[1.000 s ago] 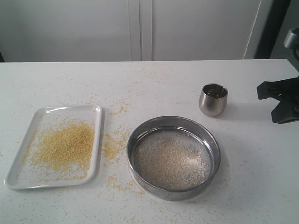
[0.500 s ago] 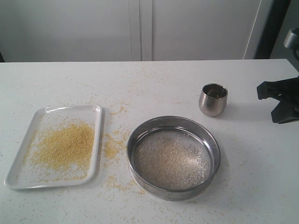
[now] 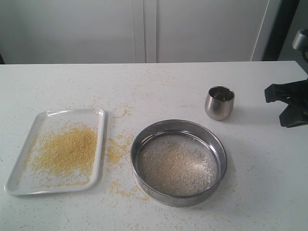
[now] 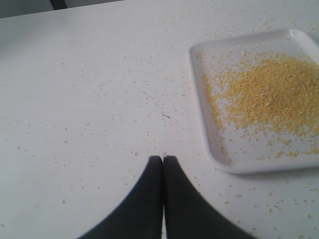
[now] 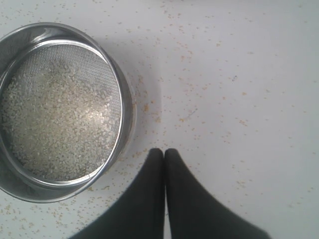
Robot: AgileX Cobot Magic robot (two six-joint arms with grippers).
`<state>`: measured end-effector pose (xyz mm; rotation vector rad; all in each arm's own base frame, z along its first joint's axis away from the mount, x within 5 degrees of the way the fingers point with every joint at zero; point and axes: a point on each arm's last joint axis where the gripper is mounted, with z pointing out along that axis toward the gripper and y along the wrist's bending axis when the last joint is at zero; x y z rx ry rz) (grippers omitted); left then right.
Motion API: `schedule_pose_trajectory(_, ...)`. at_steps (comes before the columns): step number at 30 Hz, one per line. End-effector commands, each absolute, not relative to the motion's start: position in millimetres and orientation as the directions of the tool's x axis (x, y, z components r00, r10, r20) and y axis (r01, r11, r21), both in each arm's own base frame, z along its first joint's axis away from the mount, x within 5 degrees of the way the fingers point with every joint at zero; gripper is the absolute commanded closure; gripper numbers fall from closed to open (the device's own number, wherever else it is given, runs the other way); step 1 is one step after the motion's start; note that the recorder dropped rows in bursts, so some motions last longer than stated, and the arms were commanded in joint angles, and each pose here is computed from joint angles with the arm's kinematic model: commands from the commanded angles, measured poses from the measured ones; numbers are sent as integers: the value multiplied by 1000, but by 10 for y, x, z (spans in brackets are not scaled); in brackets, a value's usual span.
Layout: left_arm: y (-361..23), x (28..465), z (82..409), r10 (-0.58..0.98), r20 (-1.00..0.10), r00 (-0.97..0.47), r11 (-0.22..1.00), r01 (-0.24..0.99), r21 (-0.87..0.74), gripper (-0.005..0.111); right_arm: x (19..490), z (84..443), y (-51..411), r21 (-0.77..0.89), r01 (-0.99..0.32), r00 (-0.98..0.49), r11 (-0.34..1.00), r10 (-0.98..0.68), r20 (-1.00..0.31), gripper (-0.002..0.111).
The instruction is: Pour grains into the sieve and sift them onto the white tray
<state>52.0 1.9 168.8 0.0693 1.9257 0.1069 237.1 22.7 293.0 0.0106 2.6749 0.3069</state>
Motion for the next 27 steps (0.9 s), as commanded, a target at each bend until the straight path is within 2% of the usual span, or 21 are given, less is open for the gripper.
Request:
schedule_pose_trajectory(1,16,518,1669,95,-932,-350,995,-3,102,107,2369,2945,212,212,-42,-895,976,58,-442,108)
schedule_pose_trajectory(23,16,518,1669,95,-932,-350,995,-3,102,107,2369,2945,212,212,-42,-895,976,58,-442,108)
schedule_pose_trajectory(27,16,518,1669,95,-932,-350,995,-3,102,107,2253,3095,210,210,-56,-864,976,58,-500,108)
